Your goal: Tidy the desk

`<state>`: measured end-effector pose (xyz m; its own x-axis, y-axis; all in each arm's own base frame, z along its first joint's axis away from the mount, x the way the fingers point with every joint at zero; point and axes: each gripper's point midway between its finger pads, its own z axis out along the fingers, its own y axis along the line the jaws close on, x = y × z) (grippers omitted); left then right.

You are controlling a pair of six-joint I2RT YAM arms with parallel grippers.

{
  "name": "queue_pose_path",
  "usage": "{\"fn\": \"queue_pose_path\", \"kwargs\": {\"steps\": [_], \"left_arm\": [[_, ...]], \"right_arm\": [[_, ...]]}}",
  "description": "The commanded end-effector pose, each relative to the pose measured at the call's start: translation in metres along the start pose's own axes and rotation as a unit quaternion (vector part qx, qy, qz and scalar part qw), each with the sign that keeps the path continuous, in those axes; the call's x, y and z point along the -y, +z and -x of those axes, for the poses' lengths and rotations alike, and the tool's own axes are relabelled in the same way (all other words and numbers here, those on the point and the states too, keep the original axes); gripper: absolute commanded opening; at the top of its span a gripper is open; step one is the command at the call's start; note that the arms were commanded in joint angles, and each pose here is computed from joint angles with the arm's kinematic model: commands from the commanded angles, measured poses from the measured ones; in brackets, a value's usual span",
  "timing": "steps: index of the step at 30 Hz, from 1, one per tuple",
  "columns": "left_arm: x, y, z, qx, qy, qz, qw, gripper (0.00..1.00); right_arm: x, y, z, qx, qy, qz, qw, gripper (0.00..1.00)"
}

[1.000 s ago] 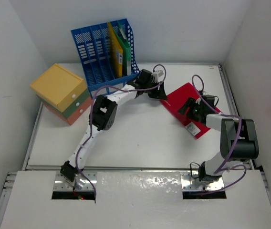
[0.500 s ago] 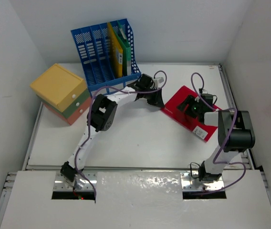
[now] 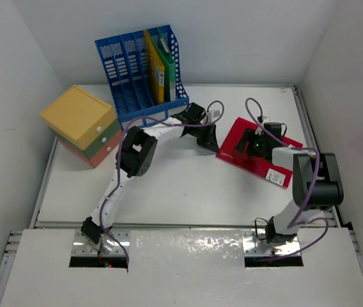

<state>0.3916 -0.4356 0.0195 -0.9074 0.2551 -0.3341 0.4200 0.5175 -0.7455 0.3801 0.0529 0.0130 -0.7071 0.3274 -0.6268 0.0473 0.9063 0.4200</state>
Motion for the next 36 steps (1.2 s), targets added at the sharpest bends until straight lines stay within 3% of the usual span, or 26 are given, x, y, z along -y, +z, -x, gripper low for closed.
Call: {"fn": "queue_pose_path", "kwargs": {"steps": [1,3,4,7,8,10,11,12,13,14,15,19,22,24,28,31,35,36], "left_arm": [[0.055,-0.032,0.016,0.021,0.046,-0.030,0.998,0.00],[0.060,-0.036,0.016,0.022,0.049,-0.035,0.998,0.00],[0.066,-0.039,0.017,0.023,0.053,-0.042,0.997,0.00],[0.071,-0.044,0.019,0.026,0.060,-0.044,0.997,0.00],[0.073,-0.045,0.019,0.026,0.060,-0.045,0.997,0.00],[0.074,-0.047,0.021,0.027,0.060,-0.046,0.997,0.00],[0.074,-0.048,0.021,0.026,0.058,-0.047,0.997,0.00],[0.075,-0.051,0.024,0.030,0.059,-0.046,0.997,0.00],[0.075,-0.053,0.027,0.033,0.059,-0.047,0.997,0.00],[0.075,-0.055,0.029,0.036,0.060,-0.047,0.996,0.00],[0.075,-0.059,0.036,0.044,0.064,-0.046,0.996,0.00],[0.078,-0.061,0.045,0.054,0.074,-0.043,0.995,0.00],[0.078,-0.063,0.050,0.059,0.079,-0.041,0.994,0.00],[0.078,-0.062,0.049,0.059,0.081,-0.040,0.994,0.00],[0.076,-0.062,0.050,0.060,0.080,-0.036,0.994,0.00],[0.072,-0.063,0.051,0.062,0.083,-0.028,0.994,0.00],[0.068,-0.061,0.049,0.059,0.082,-0.022,0.995,0.00],[0.066,-0.062,0.049,0.059,0.084,-0.020,0.995,0.00]], "right_arm": [[-0.003,-0.025,0.009,-0.025,-0.188,-0.050,0.981,0.67],[-0.010,-0.034,0.004,-0.037,-0.269,-0.060,0.960,0.68],[-0.009,-0.043,0.009,-0.029,-0.338,-0.080,0.937,0.69],[-0.002,-0.055,-0.002,-0.029,-0.412,-0.082,0.907,0.70],[-0.009,-0.060,0.010,0.007,-0.430,-0.075,0.899,0.71],[-0.003,-0.063,-0.009,0.014,-0.473,-0.058,0.879,0.71],[-0.017,-0.071,0.015,0.087,-0.487,-0.058,0.867,0.72],[-0.025,-0.074,0.017,0.120,-0.517,-0.040,0.846,0.73],[-0.012,-0.074,-0.009,0.118,-0.532,-0.040,0.837,0.74],[-0.023,-0.082,0.011,0.185,-0.550,-0.047,0.813,0.76],[-0.022,-0.085,0.006,0.191,-0.560,-0.045,0.805,0.77],[-0.029,-0.072,-0.016,0.151,-0.607,-0.003,0.780,0.77],[-0.006,-0.066,-0.019,0.117,-0.644,-0.076,0.752,0.77],[-0.002,-0.067,-0.005,0.143,-0.661,-0.118,0.727,0.77],[0.011,-0.050,-0.015,0.113,-0.702,-0.155,0.686,0.76],[0.016,-0.066,0.016,0.161,-0.696,-0.250,0.653,0.71],[0.028,-0.075,0.039,0.182,-0.686,-0.346,0.613,0.45],[0.028,-0.071,0.040,0.180,-0.690,-0.346,0.610,0.42]]}}
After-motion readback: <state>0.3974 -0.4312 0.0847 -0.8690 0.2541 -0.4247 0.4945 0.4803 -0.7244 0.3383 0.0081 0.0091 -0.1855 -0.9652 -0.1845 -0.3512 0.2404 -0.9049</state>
